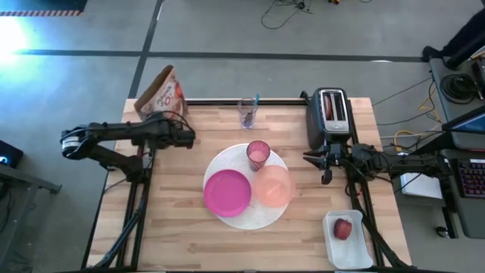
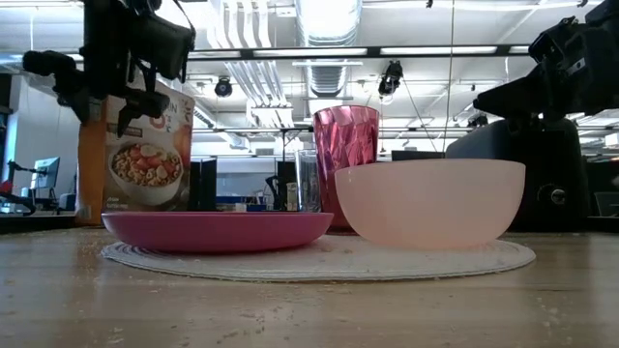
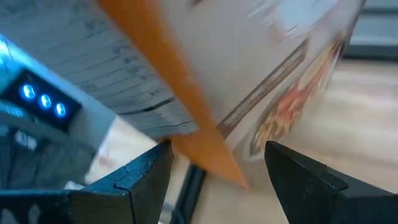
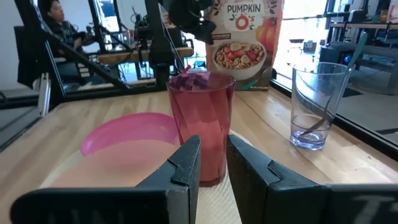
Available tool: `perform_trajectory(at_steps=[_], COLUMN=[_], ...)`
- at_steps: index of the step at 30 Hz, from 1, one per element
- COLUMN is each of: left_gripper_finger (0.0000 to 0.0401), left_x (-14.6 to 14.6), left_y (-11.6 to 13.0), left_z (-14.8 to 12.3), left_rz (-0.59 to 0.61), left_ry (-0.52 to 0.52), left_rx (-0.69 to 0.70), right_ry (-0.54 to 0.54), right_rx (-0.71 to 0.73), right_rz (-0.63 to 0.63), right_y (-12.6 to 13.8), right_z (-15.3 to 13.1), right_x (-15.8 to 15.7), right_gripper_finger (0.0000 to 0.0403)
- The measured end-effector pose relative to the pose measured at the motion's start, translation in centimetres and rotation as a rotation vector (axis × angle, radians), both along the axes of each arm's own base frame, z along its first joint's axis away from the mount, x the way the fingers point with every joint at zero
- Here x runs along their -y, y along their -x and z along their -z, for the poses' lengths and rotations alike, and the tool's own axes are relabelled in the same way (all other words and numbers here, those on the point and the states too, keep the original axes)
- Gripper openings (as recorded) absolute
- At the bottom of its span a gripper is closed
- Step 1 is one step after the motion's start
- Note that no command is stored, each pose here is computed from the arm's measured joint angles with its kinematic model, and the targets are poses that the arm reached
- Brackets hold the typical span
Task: Arrange a breakfast setting
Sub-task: Pour the cereal from the cereal box into the orange bowl
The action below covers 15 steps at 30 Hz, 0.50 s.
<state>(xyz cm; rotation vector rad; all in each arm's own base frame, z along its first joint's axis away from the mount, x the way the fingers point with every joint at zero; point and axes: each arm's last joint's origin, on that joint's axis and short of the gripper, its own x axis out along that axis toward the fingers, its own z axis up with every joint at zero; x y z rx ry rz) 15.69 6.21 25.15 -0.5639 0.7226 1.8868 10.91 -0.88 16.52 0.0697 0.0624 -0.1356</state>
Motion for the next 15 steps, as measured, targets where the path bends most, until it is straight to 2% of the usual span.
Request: perform_trajectory(at_steps=[3,9,15], left_gripper_finger=[0.0240,0.0240,0.0240], left_x=[-0.5,-1.3,-1.3], left_y=[-0.6,-2.4,-3.6], left_z=[0.4,1.2,0.0], left_rz=[0.019,0.078,0.104], left_ry=[-0.049,-0.068,-0.020], left_rx=[-0.027,-0.050,-0.067], right_ry=[-0.012,0.019,-0.024], right_rx=[0.003,-0.009,0.005], right_rz=[0.002,-0.002,0.004], right_y=[0.0,0.0,0.0], right_z=[0.0,0.1,0.0], right_x=[0.0,0.0,0.0], right_gripper_finger=[0.0068,0.0068,0.0068])
